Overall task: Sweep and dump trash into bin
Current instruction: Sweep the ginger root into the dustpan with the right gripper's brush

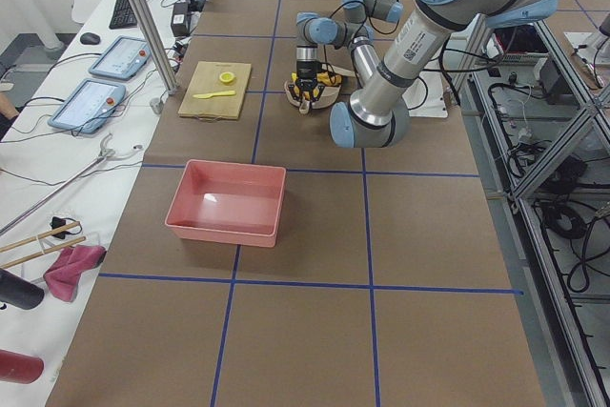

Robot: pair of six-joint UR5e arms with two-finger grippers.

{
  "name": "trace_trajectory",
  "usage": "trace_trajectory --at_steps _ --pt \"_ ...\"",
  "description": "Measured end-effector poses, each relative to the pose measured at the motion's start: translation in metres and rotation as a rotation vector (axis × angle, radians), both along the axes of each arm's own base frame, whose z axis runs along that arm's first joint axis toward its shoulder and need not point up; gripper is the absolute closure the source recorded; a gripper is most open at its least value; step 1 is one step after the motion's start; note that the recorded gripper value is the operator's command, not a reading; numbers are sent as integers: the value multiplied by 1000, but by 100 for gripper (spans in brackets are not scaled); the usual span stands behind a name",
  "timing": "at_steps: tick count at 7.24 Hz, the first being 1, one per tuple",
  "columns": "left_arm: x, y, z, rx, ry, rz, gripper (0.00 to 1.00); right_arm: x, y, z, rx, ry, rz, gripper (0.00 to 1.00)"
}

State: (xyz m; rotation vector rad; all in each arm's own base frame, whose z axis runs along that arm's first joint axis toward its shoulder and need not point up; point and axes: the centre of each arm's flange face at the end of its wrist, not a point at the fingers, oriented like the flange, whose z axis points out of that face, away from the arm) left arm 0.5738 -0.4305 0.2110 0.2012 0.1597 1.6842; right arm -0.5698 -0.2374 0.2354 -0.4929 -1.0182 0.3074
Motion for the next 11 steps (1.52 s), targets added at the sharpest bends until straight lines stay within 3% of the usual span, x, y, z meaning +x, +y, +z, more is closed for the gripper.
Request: trace_trajectory --at_steps 11 --pt "1 0 6 7 8 -2 100 -47 -14 -76 -26 -34 14 100"
